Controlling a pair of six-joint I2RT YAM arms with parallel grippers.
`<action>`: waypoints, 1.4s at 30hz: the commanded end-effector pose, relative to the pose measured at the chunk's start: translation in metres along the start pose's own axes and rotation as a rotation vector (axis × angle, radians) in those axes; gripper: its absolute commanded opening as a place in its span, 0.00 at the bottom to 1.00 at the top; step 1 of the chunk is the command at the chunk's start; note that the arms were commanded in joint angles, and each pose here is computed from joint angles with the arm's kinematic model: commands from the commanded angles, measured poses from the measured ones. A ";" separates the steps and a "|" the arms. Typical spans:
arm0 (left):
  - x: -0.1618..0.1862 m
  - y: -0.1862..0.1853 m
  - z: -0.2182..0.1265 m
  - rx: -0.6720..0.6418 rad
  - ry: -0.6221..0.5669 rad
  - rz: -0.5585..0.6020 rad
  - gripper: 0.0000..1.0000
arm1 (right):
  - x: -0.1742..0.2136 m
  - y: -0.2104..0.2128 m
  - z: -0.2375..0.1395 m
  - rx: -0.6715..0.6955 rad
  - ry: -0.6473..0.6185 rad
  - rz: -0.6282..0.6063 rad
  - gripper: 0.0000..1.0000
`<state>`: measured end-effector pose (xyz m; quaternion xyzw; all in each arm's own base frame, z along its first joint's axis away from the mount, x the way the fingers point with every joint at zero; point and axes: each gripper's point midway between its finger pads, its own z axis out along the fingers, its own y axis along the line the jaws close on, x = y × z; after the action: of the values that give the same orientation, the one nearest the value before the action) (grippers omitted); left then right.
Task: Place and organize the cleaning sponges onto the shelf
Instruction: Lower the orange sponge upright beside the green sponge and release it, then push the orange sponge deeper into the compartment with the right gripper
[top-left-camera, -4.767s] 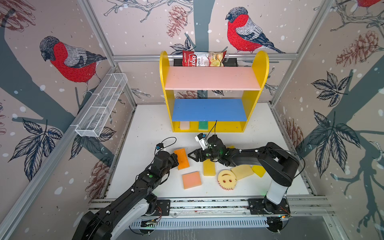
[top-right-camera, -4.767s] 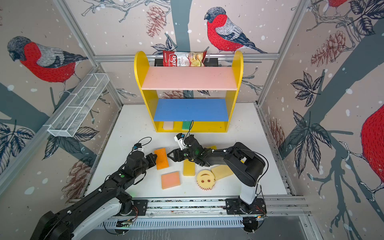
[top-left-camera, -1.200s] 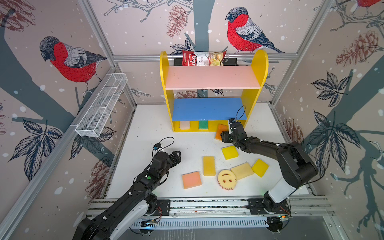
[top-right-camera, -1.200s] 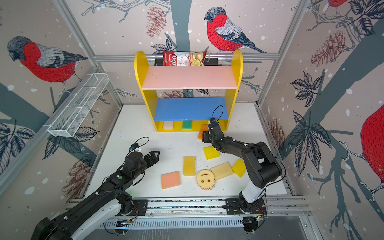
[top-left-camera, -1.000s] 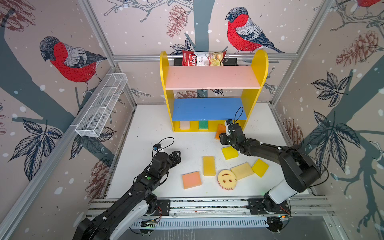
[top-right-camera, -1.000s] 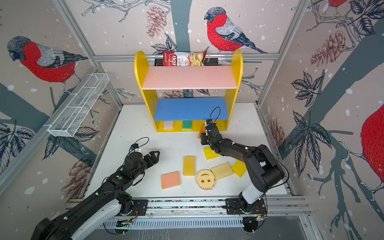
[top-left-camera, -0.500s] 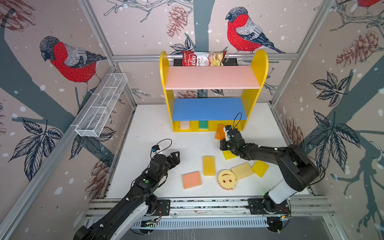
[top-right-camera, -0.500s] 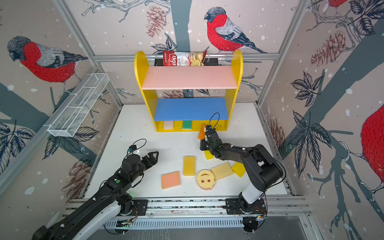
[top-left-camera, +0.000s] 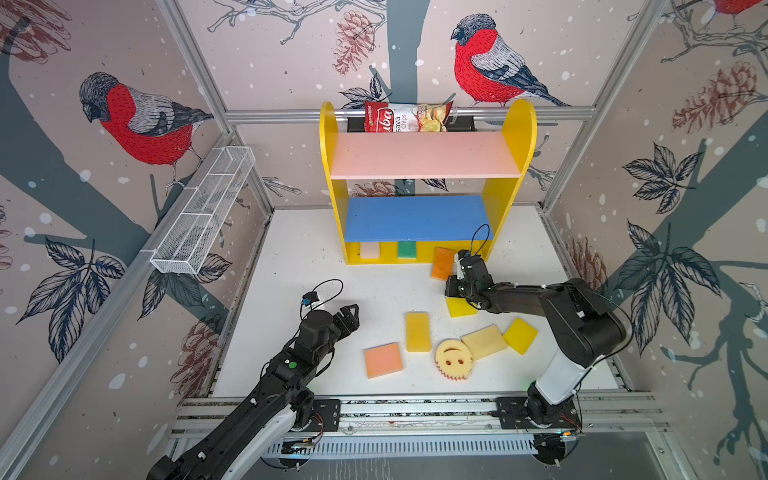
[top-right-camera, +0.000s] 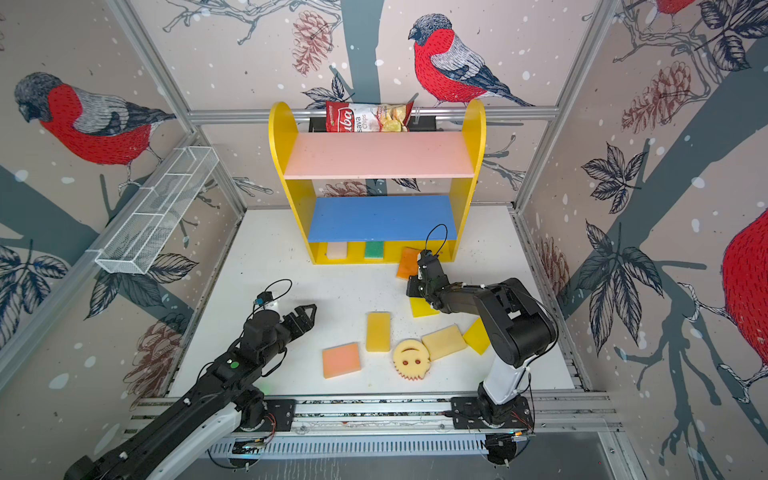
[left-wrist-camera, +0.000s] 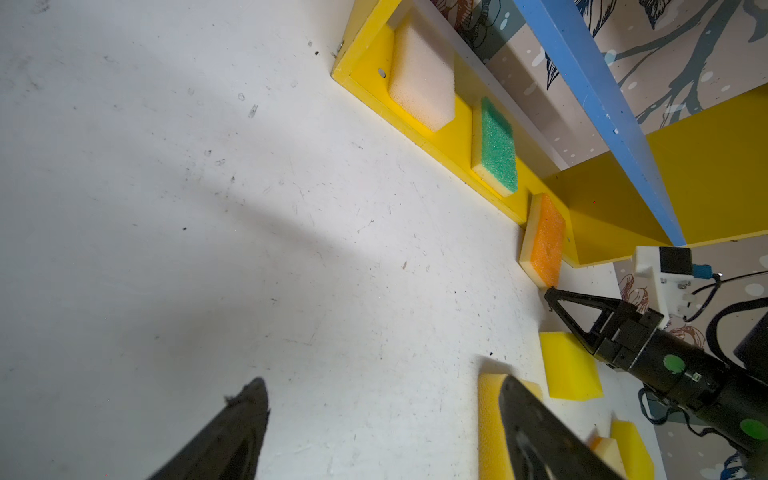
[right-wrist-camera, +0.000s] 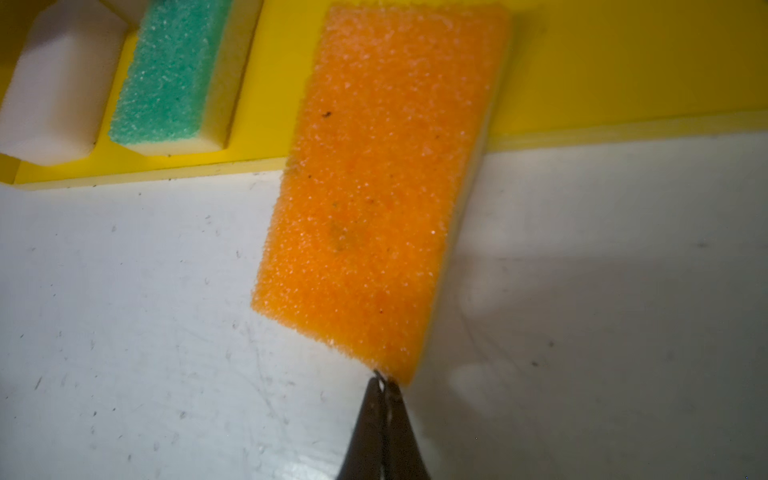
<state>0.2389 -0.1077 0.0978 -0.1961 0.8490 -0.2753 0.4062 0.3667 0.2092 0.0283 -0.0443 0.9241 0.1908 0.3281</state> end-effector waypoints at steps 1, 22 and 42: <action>-0.001 0.001 0.001 -0.004 -0.009 -0.004 0.86 | -0.011 0.004 0.002 -0.027 -0.025 0.001 0.00; 0.000 -0.004 0.012 -0.010 0.019 0.014 0.86 | -0.015 -0.007 0.012 -0.025 -0.022 0.036 0.00; -0.001 -0.007 0.009 0.005 0.017 0.012 0.86 | 0.011 -0.004 0.008 -0.071 0.006 0.111 0.00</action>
<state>0.2434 -0.1119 0.0885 -0.1937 0.8607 -0.2649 0.3893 0.3677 0.2100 0.0205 -0.0096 0.9135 0.2443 0.3251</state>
